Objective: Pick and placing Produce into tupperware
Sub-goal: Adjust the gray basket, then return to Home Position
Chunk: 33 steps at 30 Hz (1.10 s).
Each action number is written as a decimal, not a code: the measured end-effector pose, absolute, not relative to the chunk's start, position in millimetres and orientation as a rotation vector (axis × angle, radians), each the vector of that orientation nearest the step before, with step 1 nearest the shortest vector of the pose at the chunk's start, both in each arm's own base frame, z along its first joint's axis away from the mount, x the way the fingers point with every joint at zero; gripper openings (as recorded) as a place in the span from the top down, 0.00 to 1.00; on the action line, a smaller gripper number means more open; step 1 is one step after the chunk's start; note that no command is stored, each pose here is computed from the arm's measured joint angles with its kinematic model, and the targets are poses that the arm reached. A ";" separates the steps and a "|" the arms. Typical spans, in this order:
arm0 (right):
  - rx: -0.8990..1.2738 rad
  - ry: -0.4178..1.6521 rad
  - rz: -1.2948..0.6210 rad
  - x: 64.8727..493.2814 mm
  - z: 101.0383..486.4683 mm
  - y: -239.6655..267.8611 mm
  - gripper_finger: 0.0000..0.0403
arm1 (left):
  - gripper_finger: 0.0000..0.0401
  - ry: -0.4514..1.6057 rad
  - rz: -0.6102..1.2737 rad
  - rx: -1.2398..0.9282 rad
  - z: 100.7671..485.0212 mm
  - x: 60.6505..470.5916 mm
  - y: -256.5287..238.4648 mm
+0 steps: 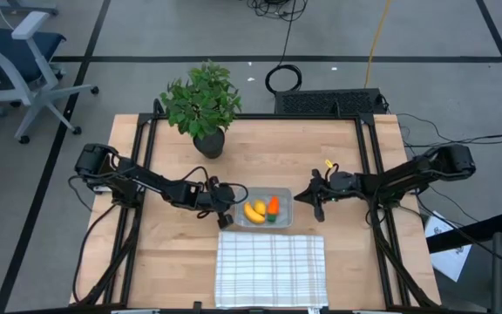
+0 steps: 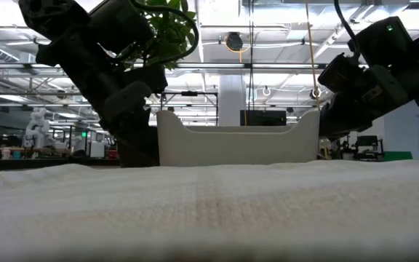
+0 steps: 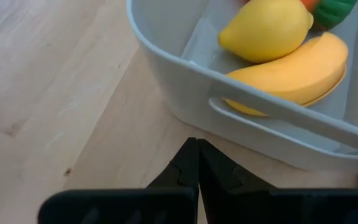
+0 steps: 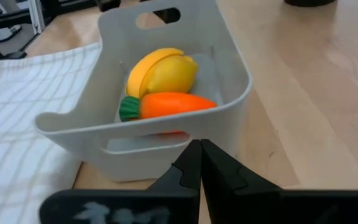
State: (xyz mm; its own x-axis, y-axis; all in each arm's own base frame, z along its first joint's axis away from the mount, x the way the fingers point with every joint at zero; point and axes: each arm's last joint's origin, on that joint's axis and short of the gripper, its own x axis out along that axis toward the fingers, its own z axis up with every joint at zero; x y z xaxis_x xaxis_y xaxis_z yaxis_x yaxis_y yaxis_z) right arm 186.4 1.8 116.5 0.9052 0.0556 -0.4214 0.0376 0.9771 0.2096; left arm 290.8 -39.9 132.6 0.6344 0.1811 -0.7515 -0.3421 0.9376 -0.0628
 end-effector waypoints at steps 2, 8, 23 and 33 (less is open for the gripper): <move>0.217 0.437 0.009 184.3 119.8 1.7 1.00 | 1.00 0.838 0.299 -0.191 132.4 290.4 -39.8; 0.210 0.439 0.008 176.8 128.2 1.7 1.00 | 1.00 0.903 0.346 -0.145 132.9 281.7 -37.2; 0.200 0.231 0.011 146.5 142.1 -0.6 1.00 | 1.00 0.740 0.366 0.082 181.1 233.4 -23.2; 0.166 0.093 -0.009 143.6 156.7 -5.5 1.00 | 1.00 0.215 0.114 0.074 166.8 176.0 1.4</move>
State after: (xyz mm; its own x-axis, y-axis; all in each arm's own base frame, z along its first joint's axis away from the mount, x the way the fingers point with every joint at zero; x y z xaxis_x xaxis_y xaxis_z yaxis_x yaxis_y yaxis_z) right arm 143.6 -5.5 156.7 0.9956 -0.0017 -0.0936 0.0172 0.9862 0.1647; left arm 176.0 1.4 166.8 0.9705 0.1211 -0.2084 -0.1054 0.9908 0.0850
